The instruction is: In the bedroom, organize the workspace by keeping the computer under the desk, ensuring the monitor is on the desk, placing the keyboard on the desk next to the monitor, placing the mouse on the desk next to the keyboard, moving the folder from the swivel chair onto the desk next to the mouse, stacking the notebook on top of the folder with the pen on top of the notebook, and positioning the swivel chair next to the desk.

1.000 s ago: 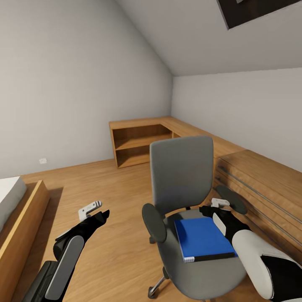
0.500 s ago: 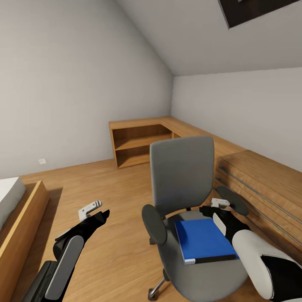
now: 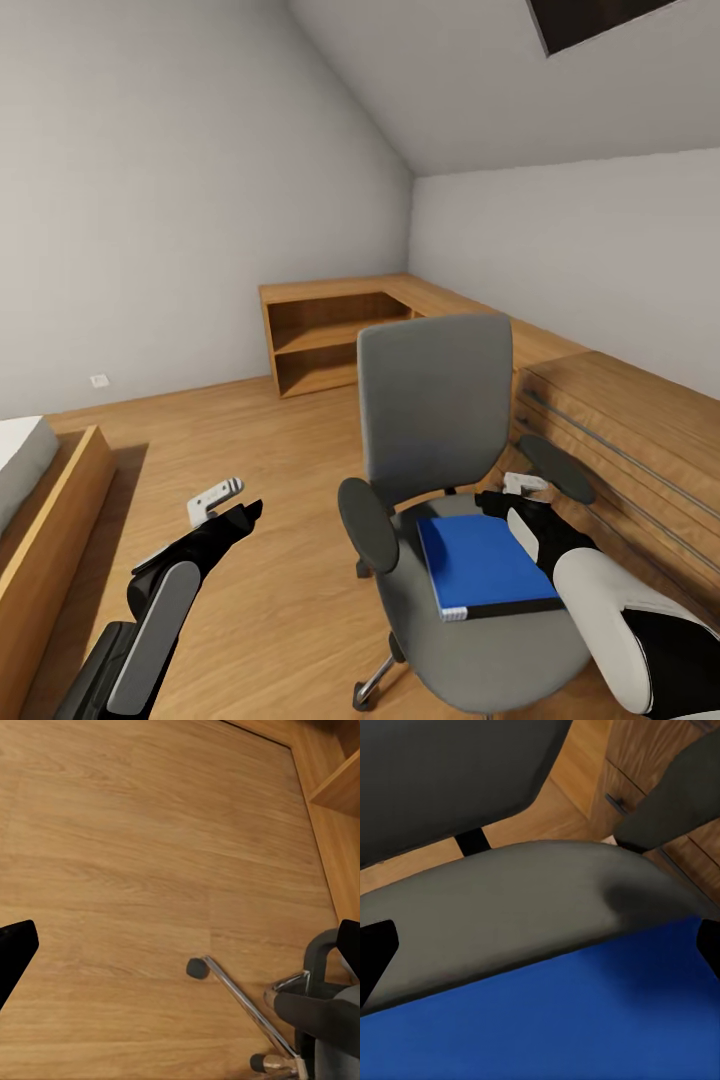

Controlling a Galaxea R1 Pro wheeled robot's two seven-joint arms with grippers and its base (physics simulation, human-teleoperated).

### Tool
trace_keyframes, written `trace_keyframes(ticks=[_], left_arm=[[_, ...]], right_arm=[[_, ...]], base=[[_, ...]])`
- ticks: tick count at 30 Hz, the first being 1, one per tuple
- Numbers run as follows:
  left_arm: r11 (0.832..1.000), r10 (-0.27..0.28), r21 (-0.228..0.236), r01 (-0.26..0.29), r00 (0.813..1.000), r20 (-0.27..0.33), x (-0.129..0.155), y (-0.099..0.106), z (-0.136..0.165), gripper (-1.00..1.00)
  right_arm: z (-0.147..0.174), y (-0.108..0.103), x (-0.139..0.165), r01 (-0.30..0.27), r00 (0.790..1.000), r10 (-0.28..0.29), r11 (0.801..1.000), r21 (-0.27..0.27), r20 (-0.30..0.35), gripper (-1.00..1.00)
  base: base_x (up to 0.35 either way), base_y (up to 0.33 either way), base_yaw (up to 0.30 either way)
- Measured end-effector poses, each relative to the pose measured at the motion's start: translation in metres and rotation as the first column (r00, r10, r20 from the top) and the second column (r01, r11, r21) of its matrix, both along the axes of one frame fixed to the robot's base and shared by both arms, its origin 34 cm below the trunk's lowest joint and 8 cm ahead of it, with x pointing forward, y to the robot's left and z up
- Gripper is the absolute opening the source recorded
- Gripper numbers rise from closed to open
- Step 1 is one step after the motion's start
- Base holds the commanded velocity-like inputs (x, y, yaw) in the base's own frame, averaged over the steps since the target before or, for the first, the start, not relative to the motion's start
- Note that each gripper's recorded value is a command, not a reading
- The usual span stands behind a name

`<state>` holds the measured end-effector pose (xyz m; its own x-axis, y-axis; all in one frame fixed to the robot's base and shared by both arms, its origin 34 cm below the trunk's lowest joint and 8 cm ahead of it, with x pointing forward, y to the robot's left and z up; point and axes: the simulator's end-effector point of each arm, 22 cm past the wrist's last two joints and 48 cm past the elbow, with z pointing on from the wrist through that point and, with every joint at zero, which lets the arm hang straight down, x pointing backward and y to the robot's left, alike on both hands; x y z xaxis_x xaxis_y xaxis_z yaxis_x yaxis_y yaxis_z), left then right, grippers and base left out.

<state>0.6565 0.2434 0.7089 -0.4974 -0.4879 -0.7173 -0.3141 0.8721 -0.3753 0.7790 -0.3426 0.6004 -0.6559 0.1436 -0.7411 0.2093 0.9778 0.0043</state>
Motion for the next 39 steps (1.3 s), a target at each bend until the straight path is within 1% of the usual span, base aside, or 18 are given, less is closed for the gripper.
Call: trace_keyframes(ticks=[4,5,6,7,10,14,15,16,17,20,29,39], left_arm=[[1.000,-0.002,0.000,0.002,1.000,0.000,0.000,-0.001,0.000,1.00],[1.000,-0.002,0.000,0.002,1.000,0.000,0.000,-0.001,0.000,1.00],[1.000,-0.003,0.000,0.003,1.000,0.000,0.000,-0.001,0.000,1.00],[1.000,-0.004,0.000,0.004,1.000,0.000,0.000,-0.002,0.000,1.00],[1.000,-0.004,0.001,0.004,1.000,0.000,0.000,-0.002,0.000,1.00],[1.000,-0.004,0.001,0.004,1.000,0.000,0.000,-0.002,0.000,1.00],[1.000,-0.004,0.001,0.004,1.000,0.000,0.000,-0.002,0.000,1.00],[1.000,-0.004,0.001,0.004,1.000,0.000,0.000,-0.002,0.000,1.00],[1.000,-0.004,0.001,0.004,1.000,0.000,0.000,-0.002,0.000,1.00],[1.000,-0.004,0.001,0.004,1.000,0.000,0.000,-0.002,0.000,1.00],[1.000,-0.004,0.000,0.004,1.000,0.000,0.000,-0.002,0.000,1.00],[1.000,-0.004,0.001,0.004,1.000,0.000,0.000,-0.002,-0.002,1.00]], right_arm=[[0.001,0.000,0.001,-0.001,1.000,0.001,1.000,-0.003,0.007,1.00],[0.004,-0.001,0.003,-0.002,1.000,0.002,1.000,-0.009,0.023,1.00],[0.009,-0.001,0.008,-0.006,0.999,0.007,1.000,-0.018,0.054,1.00],[0.010,0.000,0.009,-0.007,0.998,0.009,1.000,-0.021,0.065,1.00],[0.013,-0.001,0.011,-0.011,0.997,0.013,1.000,-0.027,0.076,1.00],[0.014,0.002,0.012,-0.041,0.996,0.045,0.998,-0.043,0.081,1.00],[0.014,0.005,0.013,-0.063,0.994,0.067,0.997,-0.040,0.082,1.00],[0.015,0.030,0.015,-0.171,0.981,0.169,0.985,0.013,0.094,1.00],[0.015,0.038,0.016,-0.206,0.974,0.202,0.978,0.034,0.100,1.00],[0.016,0.043,0.015,-0.240,0.967,0.233,0.969,0.053,0.107,1.00],[0.017,0.044,0.015,-0.261,0.961,0.253,0.963,0.065,0.111,1.00],[0.015,0.044,0.014,-0.264,0.960,0.255,0.962,0.066,0.111,1.00]], base=[[0.000,0.000,0.000],[0.000,0.000,0.000],[0.000,0.000,0.000],[0.000,0.000,0.000],[0.000,0.000,0.000],[0.000,0.000,0.000],[0.000,0.000,0.000],[0.000,0.000,0.000],[0.000,0.000,0.000],[0.000,0.000,0.000],[0.000,0.000,0.000],[0.000,0.000,0.000]])
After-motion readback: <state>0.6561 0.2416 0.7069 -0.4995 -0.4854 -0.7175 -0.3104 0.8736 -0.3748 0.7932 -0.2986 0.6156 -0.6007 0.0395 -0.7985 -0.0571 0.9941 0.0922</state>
